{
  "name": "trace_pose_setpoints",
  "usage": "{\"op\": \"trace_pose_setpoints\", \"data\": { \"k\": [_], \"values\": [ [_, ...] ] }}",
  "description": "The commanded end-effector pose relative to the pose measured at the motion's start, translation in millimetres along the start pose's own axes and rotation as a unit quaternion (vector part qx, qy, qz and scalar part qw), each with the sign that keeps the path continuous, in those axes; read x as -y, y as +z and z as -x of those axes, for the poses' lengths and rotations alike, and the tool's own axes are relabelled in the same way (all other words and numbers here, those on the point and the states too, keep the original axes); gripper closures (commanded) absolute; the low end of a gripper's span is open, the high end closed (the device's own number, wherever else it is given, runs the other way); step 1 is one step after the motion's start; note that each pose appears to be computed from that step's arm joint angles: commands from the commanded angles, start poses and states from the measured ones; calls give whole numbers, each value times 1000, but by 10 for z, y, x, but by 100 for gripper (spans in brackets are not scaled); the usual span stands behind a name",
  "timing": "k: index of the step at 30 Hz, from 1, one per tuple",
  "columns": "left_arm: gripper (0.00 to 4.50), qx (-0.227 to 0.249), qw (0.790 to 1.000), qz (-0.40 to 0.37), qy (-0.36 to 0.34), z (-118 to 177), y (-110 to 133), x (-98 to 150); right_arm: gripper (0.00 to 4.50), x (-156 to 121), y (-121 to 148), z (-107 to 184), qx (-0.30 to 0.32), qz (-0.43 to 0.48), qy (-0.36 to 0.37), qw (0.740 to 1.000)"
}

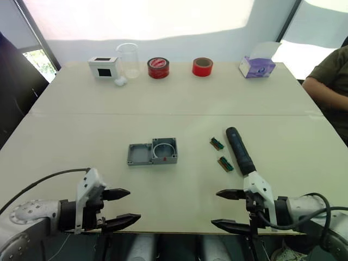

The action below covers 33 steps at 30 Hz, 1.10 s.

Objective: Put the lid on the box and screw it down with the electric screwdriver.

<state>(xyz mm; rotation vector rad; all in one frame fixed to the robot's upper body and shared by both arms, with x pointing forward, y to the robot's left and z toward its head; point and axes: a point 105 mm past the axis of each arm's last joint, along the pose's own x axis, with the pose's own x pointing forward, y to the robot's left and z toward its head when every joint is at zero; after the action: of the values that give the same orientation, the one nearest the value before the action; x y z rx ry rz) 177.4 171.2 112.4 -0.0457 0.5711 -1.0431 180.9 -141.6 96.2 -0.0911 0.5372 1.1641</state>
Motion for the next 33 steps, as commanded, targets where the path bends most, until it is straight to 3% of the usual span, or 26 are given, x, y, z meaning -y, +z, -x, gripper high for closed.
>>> {"op": "trace_pose_setpoints", "data": {
  "k": [1,10,18,23,27,29,31,33],
  "values": [
    [3,1,1000,-4,-13,2,43,44,0,8,105,-43,15,36,-14,999],
    [3,11,1000,-22,3,-13,92,-1,0,231,134,-74,15,31,-67,997],
    [3,2,999,-46,30,-9,115,-66,0,150,287,-88,55,14,-28,998],
    [3,-1,997,-52,65,55,196,-245,0,153,346,-122,71,5,-25,997],
    [3,13,993,-79,86,144,464,-393,0,171,499,-143,92,-10,-14,996],
    [3,41,993,-59,97,207,700,-477,0,218,620,-126,107,-41,-10,993],
    [3,46,989,-114,77,238,1048,-455,0,263,861,-87,132,-43,0,990],
    [3,24,969,-230,86,138,1401,-508,0,332,1096,-86,137,33,-24,990]
  ]
}}
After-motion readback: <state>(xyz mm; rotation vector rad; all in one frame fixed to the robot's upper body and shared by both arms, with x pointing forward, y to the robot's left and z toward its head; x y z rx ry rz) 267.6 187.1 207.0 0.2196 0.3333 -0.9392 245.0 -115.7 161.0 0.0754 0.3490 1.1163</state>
